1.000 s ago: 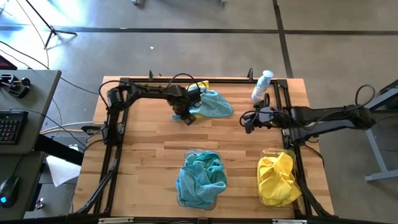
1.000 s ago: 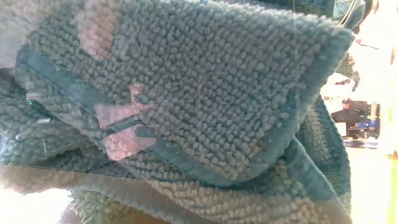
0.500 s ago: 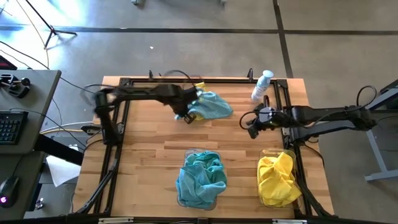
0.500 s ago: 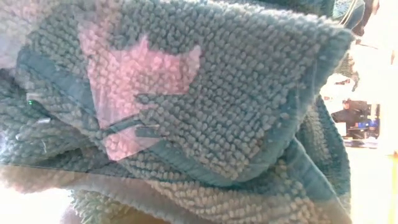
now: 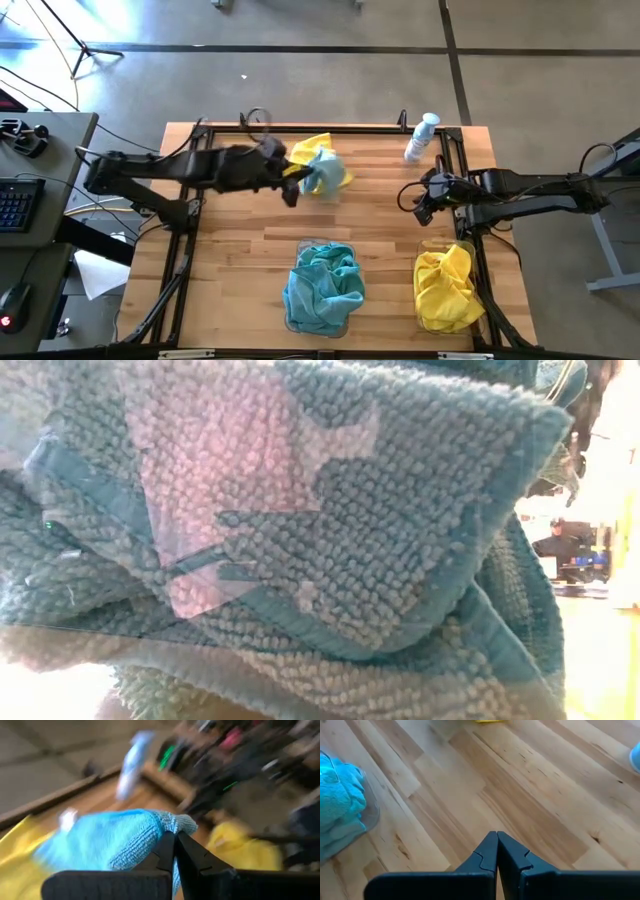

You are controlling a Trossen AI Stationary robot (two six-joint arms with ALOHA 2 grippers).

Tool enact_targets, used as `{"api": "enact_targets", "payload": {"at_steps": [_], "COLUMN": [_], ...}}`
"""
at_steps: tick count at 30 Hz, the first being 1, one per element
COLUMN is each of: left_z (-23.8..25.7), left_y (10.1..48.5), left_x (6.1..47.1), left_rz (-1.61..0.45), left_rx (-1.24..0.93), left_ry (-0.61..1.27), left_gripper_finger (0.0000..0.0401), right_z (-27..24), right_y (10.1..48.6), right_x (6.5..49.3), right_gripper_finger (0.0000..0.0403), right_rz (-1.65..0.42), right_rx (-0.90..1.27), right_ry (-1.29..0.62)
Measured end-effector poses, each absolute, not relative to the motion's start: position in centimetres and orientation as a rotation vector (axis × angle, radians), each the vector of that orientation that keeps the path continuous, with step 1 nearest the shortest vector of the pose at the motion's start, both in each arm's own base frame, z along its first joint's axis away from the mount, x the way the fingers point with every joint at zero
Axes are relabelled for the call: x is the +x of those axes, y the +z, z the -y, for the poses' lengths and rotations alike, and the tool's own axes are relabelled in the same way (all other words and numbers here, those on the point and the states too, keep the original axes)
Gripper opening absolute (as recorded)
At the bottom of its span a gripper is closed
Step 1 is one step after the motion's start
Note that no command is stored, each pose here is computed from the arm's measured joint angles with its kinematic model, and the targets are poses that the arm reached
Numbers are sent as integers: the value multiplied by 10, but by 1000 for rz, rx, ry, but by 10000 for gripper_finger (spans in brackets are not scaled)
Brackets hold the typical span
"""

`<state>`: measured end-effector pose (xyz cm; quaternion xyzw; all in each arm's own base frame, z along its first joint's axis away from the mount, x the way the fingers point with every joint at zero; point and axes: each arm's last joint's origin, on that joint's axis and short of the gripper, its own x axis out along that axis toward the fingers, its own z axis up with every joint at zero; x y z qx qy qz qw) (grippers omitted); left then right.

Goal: Sort microfiber towel by color & place in baskets
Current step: Put the blue towel into the left transparent bin

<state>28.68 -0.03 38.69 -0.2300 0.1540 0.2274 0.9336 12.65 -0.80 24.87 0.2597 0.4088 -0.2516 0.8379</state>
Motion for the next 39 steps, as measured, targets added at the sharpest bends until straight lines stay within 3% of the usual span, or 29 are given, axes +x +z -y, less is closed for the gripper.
{"api": "enact_targets", "payload": {"at_steps": [8,22,39], "left_z": [68,165,192], "left_y": [417,436,433], "left_x": [282,239,251], "left_rz": [-46,116,202], "left_rx": [-424,-427,-446], "left_ry": [316,181,45], "left_gripper_finger": [0,0,0], "right_z": [8,7,7], "right_y": [248,248,248], "right_x": [127,126,126], "right_gripper_finger": [0,0,0], "right_rz": [-882,-895,-895], "right_rx": [501,507,512], "right_ry": [-507,-495,-494]}}
